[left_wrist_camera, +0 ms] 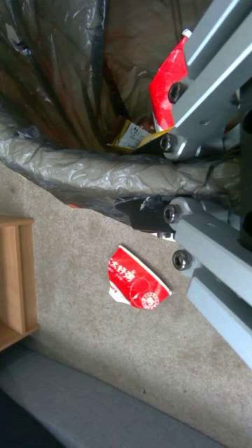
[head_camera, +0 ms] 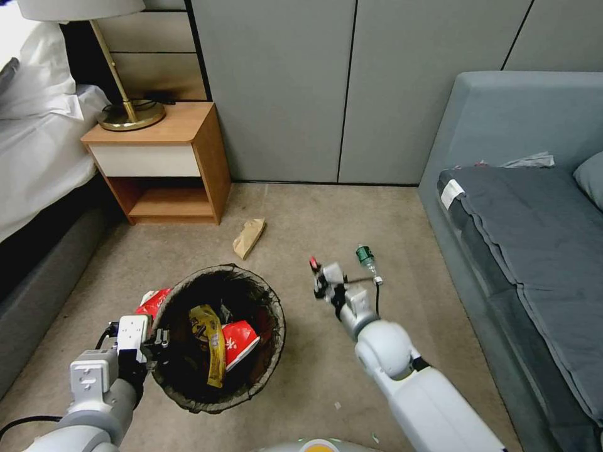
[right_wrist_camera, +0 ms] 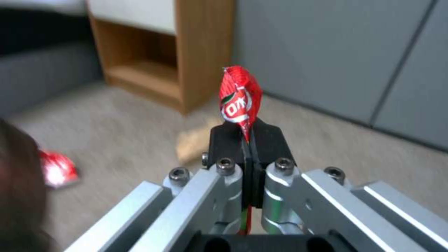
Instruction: Pick up the trash bin, then pick up the garbage from the floor and place it into the trash bin.
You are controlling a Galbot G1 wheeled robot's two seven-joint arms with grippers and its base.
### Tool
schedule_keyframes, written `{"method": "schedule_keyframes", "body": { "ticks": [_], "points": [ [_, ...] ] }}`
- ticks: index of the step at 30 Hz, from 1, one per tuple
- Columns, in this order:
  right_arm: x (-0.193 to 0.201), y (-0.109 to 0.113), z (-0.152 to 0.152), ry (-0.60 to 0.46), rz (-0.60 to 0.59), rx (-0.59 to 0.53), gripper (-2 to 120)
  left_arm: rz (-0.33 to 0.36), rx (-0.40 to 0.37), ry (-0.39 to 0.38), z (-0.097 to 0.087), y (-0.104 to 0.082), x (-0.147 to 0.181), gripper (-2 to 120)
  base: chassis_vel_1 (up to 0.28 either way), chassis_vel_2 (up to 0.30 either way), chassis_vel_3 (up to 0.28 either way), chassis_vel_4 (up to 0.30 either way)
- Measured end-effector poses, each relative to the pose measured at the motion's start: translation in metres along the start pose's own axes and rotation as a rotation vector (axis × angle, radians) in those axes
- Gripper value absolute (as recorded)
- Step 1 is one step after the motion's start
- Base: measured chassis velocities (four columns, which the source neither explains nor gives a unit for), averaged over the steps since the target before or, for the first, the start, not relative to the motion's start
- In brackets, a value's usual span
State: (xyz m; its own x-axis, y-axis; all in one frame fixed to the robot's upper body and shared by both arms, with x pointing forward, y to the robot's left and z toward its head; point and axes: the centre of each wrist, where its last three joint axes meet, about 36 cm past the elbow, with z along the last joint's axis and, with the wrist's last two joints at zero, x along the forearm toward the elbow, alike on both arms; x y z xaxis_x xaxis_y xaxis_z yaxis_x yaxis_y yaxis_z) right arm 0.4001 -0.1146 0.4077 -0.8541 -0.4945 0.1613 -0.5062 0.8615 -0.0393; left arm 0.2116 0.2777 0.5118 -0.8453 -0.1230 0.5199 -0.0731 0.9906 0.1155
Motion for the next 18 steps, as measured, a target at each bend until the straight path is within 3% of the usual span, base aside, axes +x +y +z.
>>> {"method": "schedule_keyframes", "body": {
  "ticks": [3, 6, 7, 10, 14, 18],
  "points": [
    [0.002, 0.003, -0.011, -0.02, -0.016, -0.007, 0, 0.0, 0.0, 0.0, 0.0, 0.0, 0.0, 2, 0.0, 0.0, 0.0, 0.0],
    [0.013, 0.015, -0.054, -0.101, -0.11, -0.036, 0, 0.001, -0.003, 0.0, 0.0, 0.0, 0.0, 2, 0.0, 0.0, 0.0, 0.0],
    [0.013, 0.015, -0.054, -0.101, -0.11, -0.036, 0, 0.001, -0.003, 0.0, 0.0, 0.0, 0.0, 2, 0.0, 0.0, 0.0, 0.0],
    [0.034, 0.034, -0.094, -0.148, -0.276, -0.134, 0, 0.005, -0.007, 0.003, 0.0, 0.0, 0.0, 2, 0.0, 0.0, 0.0, 0.0],
    [0.052, 0.053, -0.116, -0.14, -0.412, -0.181, 0, 0.009, -0.011, 0.004, 0.0, 0.0, 0.0, 2, 0.0, 0.0, 0.0, 0.0],
    [0.059, 0.071, -0.118, -0.089, -0.5, -0.177, 0, 0.009, -0.011, 0.004, 0.0, 0.0, 0.0, 2, 0.0, 0.0, 0.0, 0.0]
  ]
}}
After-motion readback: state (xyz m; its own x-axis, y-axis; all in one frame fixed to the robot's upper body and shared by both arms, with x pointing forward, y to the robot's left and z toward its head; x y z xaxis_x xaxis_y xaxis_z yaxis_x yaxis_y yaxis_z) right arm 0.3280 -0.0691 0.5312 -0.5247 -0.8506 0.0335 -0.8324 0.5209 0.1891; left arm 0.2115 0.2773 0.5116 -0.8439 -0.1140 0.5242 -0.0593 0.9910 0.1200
